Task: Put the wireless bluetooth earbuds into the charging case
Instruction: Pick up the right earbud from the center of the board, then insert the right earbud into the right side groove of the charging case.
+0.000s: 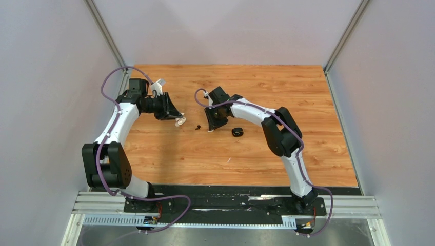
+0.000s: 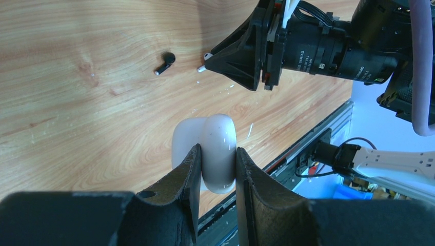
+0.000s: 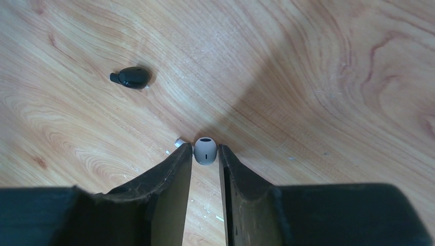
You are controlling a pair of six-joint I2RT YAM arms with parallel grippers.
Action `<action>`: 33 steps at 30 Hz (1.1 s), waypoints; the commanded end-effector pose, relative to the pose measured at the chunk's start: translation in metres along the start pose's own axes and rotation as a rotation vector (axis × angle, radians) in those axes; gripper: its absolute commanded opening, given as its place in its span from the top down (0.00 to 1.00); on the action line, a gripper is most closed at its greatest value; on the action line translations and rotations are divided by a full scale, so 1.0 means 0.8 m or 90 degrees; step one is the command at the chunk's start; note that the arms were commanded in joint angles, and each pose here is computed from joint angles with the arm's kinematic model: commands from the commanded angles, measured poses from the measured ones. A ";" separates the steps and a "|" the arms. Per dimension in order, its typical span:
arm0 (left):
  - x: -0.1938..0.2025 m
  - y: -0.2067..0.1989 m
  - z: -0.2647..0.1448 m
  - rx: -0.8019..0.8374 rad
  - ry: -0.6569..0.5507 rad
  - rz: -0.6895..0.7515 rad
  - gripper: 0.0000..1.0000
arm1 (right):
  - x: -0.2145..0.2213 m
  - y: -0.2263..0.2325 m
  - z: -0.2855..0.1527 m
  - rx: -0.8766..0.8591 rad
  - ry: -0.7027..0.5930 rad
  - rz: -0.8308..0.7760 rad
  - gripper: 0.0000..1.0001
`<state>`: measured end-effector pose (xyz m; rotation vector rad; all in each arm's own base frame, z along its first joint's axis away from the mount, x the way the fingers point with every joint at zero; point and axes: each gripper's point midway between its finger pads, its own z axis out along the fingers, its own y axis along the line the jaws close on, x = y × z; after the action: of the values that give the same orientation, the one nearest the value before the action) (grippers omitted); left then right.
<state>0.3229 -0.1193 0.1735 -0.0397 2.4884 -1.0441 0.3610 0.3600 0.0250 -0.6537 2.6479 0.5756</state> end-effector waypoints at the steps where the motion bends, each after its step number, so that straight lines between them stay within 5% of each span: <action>1: -0.012 -0.013 -0.008 0.019 -0.028 0.018 1.00 | 0.001 -0.014 0.000 0.032 -0.005 -0.004 0.69; 6: -0.014 -0.012 -0.006 0.021 -0.029 0.016 1.00 | 0.007 -0.014 0.001 0.030 0.002 -0.004 0.74; 11: -0.011 -0.009 -0.005 0.017 -0.025 0.014 1.00 | 0.002 -0.020 -0.001 0.041 -0.005 -0.038 1.00; 13: -0.009 -0.007 -0.003 0.016 -0.025 0.012 1.00 | -0.015 -0.022 -0.021 0.057 -0.033 -0.089 1.00; 16: -0.007 -0.001 0.005 0.018 -0.023 0.003 1.00 | -0.047 -0.021 -0.067 0.072 -0.088 -0.224 1.00; 24: -0.007 -0.034 0.058 0.065 0.038 0.029 1.00 | -0.136 -0.016 -0.234 0.244 -0.414 -0.636 1.00; 33: -0.010 -0.124 0.111 0.218 0.124 0.077 1.00 | -0.075 0.063 -0.321 0.146 -0.597 -0.920 1.00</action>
<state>0.3447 -0.2208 0.1491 0.2037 2.5455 -1.3107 0.3583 0.2892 0.2724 -1.2985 1.2609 0.0485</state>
